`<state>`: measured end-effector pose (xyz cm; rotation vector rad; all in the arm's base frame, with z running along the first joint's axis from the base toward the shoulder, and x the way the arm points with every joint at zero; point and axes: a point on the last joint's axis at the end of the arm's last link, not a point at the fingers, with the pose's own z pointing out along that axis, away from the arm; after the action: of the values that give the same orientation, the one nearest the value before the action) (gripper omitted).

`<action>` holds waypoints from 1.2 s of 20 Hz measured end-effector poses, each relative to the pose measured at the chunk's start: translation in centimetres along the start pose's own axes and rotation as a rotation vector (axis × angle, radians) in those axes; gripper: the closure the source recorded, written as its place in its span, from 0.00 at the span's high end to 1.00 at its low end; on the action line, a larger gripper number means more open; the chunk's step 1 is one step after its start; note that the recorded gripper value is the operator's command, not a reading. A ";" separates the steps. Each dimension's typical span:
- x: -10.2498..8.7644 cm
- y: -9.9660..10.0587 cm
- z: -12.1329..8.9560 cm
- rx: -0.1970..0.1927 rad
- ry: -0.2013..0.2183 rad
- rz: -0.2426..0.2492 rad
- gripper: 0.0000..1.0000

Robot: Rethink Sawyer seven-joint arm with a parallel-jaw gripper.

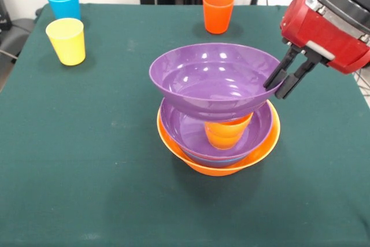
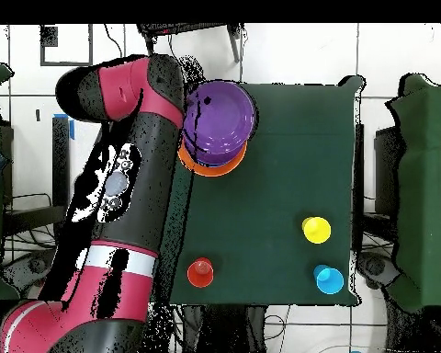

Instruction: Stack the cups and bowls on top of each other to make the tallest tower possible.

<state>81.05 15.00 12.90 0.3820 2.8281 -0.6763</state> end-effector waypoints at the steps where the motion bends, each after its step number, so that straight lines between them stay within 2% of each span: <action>1: 0.1 -0.1 0.2 0.000 -0.003 0.001 0.00; 6: 0.6 -0.4 1.0 0.003 0.002 0.004 0.00; 13: 1.7 -1.1 2.0 0.016 0.030 0.008 0.00; 24: 2.0 -0.8 2.2 0.013 0.021 0.004 0.00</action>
<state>79.20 13.70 10.82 0.3992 2.8427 -0.6944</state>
